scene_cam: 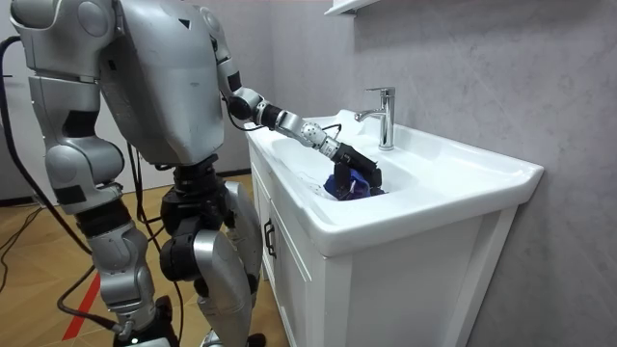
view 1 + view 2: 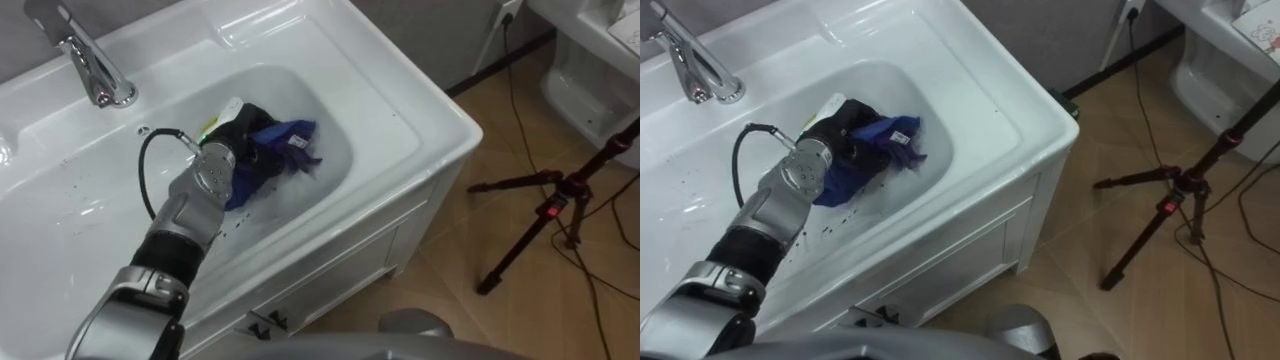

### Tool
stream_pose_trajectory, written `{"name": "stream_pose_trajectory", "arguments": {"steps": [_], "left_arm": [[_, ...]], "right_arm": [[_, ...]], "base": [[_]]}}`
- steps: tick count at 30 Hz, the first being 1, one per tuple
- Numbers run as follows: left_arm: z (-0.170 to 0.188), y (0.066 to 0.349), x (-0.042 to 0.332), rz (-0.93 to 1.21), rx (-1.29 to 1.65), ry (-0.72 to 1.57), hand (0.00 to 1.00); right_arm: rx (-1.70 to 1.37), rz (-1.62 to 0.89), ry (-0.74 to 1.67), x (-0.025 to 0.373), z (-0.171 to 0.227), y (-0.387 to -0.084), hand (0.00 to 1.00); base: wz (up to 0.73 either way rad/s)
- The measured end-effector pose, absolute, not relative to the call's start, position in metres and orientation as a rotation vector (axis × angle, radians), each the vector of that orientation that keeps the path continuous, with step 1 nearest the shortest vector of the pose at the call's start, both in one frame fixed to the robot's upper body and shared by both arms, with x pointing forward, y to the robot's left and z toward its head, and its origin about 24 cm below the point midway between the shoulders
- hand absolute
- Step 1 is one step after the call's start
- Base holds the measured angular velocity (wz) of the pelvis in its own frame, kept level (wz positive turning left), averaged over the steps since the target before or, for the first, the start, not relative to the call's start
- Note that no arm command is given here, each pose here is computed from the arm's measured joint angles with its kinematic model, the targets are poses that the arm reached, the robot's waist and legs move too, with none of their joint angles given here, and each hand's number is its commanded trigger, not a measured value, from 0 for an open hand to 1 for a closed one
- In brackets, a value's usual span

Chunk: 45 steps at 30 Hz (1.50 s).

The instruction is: Wipe basin

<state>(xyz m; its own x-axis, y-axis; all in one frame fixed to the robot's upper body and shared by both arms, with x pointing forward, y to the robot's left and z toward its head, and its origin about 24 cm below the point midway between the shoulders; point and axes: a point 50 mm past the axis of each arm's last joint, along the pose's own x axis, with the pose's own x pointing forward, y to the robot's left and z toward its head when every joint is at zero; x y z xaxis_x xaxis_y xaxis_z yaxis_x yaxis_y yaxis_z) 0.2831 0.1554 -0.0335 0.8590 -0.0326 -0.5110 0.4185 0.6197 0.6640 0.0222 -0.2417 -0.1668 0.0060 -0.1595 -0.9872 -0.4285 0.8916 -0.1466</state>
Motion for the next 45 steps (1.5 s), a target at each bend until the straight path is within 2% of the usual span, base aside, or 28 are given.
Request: {"name": "stream_pose_trajectory", "arguments": {"steps": [10, 22, 26, 39, 45], "left_arm": [[-0.066, 0.176, 0.257, -0.218, 0.931, 0.515, 1.00], [-0.090, 0.234, 0.210, 0.000, 0.962, 0.671, 1.00], [-0.092, 0.245, 0.202, 0.038, 0.986, 0.698, 1.00], [-0.089, 0.248, 0.202, -0.017, 1.162, 0.678, 1.00], [-0.087, 0.275, 0.190, 0.016, 1.230, 0.737, 1.00]], "right_arm": [[-0.441, 0.144, 1.583, 0.018, -0.165, -0.252, 0.00], [-0.463, 0.044, 1.568, 0.016, -0.161, -0.265, 0.00], [-0.503, 0.038, 1.555, 0.017, -0.160, -0.267, 0.00], [-0.494, -0.011, 1.491, 0.025, -0.156, -0.277, 0.00], [-0.517, -0.025, 1.458, 0.031, -0.151, -0.287, 0.00]], "base": [[-0.04], [0.00], [0.00], [0.00], [0.04]]}}
